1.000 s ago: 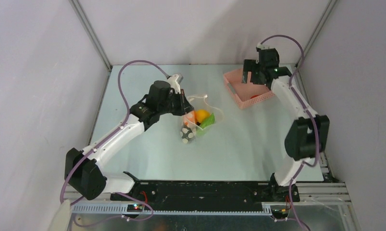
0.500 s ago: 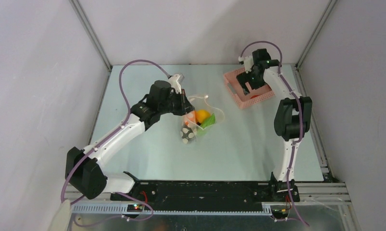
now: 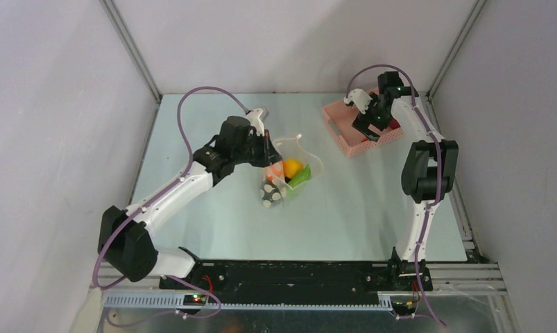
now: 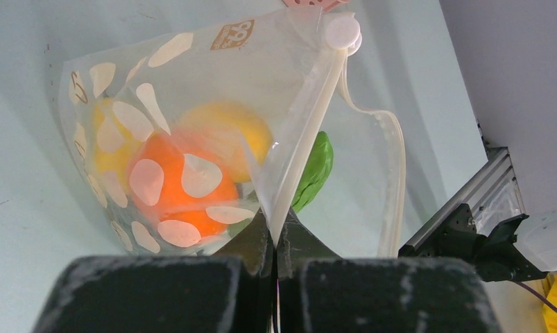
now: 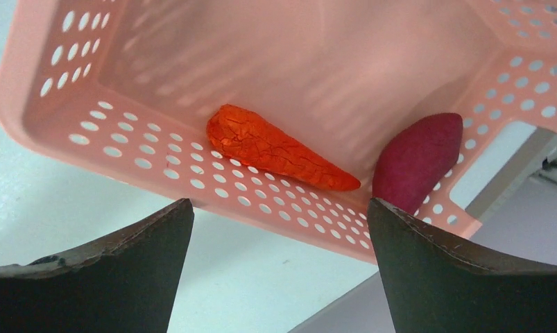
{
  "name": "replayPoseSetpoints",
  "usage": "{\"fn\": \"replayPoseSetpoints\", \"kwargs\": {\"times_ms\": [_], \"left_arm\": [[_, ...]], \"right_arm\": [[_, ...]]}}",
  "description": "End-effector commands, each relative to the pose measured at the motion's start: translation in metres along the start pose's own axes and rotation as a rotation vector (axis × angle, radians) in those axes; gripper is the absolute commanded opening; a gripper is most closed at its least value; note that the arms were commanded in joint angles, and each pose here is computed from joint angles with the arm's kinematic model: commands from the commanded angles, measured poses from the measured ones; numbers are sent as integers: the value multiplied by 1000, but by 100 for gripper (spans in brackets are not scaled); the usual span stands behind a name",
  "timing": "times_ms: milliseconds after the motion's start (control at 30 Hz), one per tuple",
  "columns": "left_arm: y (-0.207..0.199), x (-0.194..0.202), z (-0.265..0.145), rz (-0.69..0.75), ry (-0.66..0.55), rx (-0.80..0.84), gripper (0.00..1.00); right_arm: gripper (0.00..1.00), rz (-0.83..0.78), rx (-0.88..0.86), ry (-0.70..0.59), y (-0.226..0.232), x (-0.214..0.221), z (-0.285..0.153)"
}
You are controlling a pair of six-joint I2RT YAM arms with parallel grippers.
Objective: Place the food in the zip-top bag and seal the zipper
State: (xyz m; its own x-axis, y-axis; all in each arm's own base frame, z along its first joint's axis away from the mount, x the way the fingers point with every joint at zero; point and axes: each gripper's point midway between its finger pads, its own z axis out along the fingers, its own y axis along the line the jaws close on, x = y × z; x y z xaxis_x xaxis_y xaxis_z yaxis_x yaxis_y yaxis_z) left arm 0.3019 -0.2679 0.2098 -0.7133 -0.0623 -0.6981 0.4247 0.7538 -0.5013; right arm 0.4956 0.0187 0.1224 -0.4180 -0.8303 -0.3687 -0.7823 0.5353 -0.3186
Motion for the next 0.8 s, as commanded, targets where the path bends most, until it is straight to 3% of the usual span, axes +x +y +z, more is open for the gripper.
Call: {"fn": "replayPoseSetpoints", "kwargs": {"times_ms": [0, 333, 600, 767], "left_arm": [[-9, -15, 2, 45, -19, 21, 0], [-3, -19, 12, 69, -3, -7, 0], [-1, -19, 30, 59, 43, -5, 0], [-2, -19, 35, 56, 57, 0, 0]], "right_arm": [[99, -138, -87, -22, -1, -1, 1], [100, -234, -102, 61, -15, 15, 39], [99, -208, -15, -8, -36, 2, 73], [99, -220, -54, -95, -27, -13, 66]]}}
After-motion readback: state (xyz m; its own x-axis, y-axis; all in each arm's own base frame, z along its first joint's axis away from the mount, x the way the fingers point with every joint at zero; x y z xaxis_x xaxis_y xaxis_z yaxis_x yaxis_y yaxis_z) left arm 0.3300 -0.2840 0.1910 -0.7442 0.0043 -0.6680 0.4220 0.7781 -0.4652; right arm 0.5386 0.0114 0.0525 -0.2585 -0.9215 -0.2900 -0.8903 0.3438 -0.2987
